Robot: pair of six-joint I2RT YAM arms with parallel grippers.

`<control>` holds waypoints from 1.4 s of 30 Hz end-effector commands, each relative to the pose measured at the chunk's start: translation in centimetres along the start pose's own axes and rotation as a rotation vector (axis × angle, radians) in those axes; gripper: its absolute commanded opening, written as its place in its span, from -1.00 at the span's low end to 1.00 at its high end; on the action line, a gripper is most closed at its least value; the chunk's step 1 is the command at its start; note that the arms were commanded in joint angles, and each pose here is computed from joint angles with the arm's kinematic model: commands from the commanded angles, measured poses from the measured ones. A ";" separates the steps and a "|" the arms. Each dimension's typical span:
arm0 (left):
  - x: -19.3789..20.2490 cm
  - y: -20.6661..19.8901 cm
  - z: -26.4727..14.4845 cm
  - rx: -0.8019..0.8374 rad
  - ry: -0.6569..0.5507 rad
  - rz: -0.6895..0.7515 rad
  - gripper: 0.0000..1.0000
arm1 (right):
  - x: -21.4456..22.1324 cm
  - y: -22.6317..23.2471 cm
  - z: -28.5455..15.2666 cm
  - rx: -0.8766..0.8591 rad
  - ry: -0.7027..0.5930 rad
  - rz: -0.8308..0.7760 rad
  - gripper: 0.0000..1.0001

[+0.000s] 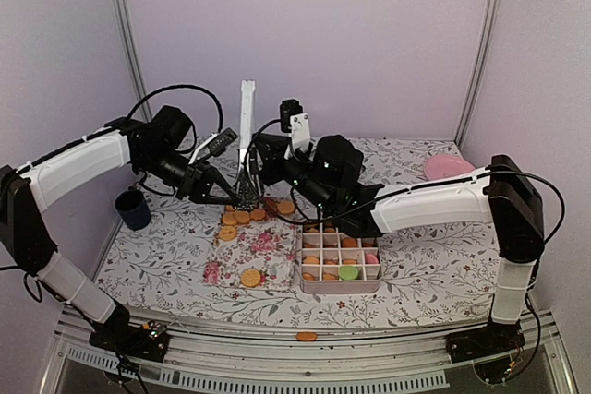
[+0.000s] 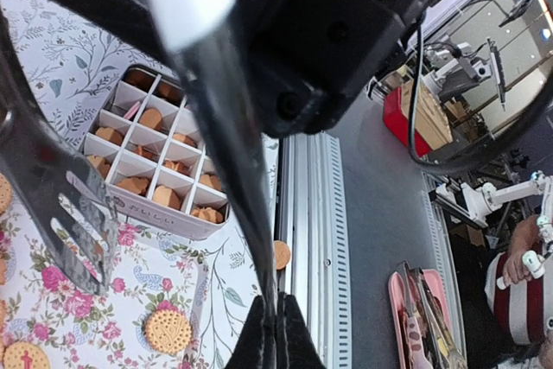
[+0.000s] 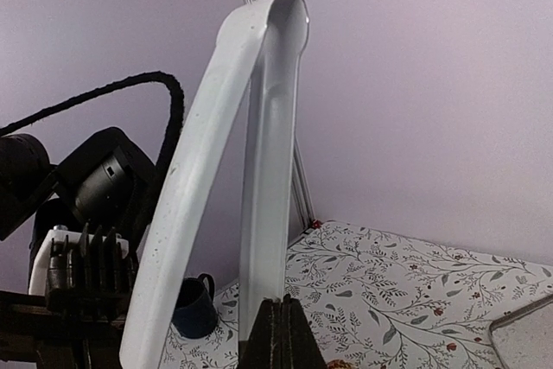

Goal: Pack the cookies
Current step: Pass from the right arm to the left

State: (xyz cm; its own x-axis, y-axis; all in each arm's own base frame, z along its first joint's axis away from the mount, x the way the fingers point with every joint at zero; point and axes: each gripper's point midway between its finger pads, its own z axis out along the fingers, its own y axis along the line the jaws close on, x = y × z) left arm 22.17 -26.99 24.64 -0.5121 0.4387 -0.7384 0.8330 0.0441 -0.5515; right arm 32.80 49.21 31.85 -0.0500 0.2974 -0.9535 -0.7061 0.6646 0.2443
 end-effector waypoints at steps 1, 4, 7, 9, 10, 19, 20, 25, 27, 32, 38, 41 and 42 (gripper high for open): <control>-1.3 -3.5 -0.4 0.104 -0.014 0.138 -1.00 | -0.3 -4.5 -0.3 0.101 0.012 -0.021 -1.00; -0.9 -3.4 -0.1 0.107 0.018 0.142 -1.00 | -0.4 -3.2 -0.6 0.016 0.030 -0.011 -0.89; 0.1 -1.9 0.4 0.055 0.072 0.143 -1.00 | -1.4 0.6 -1.5 -0.194 0.057 0.002 -0.40; 0.9 -0.3 0.5 -0.004 0.117 0.145 -1.00 | -2.1 2.5 -2.7 -0.310 0.084 -0.002 0.00; 1.3 0.5 0.5 -0.046 0.146 0.150 -1.00 | -2.1 3.1 -3.4 -0.362 0.114 -0.004 0.23; 2.8 2.4 0.6 -0.157 0.253 0.200 -1.00 | -2.5 2.5 -9.4 -0.705 0.354 0.106 0.98; 3.0 2.5 0.7 -0.159 0.263 0.201 -1.00 | -2.4 2.5 -9.5 -0.718 0.377 0.099 0.98; 3.3 2.3 1.2 -0.162 0.292 0.212 -1.00 | -2.1 3.3 -8.2 -0.768 0.470 0.052 0.98; 3.3 2.1 1.3 -0.158 0.296 0.217 -1.00 | -1.2 3.3 -7.6 -0.778 0.507 0.044 0.99; 3.7 1.1 1.5 -0.129 0.329 0.236 -1.00 | 0.2 3.3 -6.6 -0.796 0.550 0.022 0.91; 4.9 0.8 1.8 -0.130 0.382 0.248 -1.00 | 0.5 2.6 -5.9 -0.772 0.560 -0.006 0.82; 5.4 1.0 2.0 -0.134 0.403 0.249 -1.00 | 0.3 2.8 -5.8 -0.793 0.555 -0.003 0.74; 5.6 1.0 2.1 -0.135 0.408 0.249 -1.00 | 0.2 2.9 -5.8 -0.802 0.554 0.000 0.70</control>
State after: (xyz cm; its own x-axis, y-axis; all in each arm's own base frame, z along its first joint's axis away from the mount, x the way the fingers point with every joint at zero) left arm 20.29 -26.06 19.41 -0.2372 0.7512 -0.6160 0.9460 0.0344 -0.3222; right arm 26.74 47.02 30.21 -0.2573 -0.2120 -0.9428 -0.9635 -0.0182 0.2671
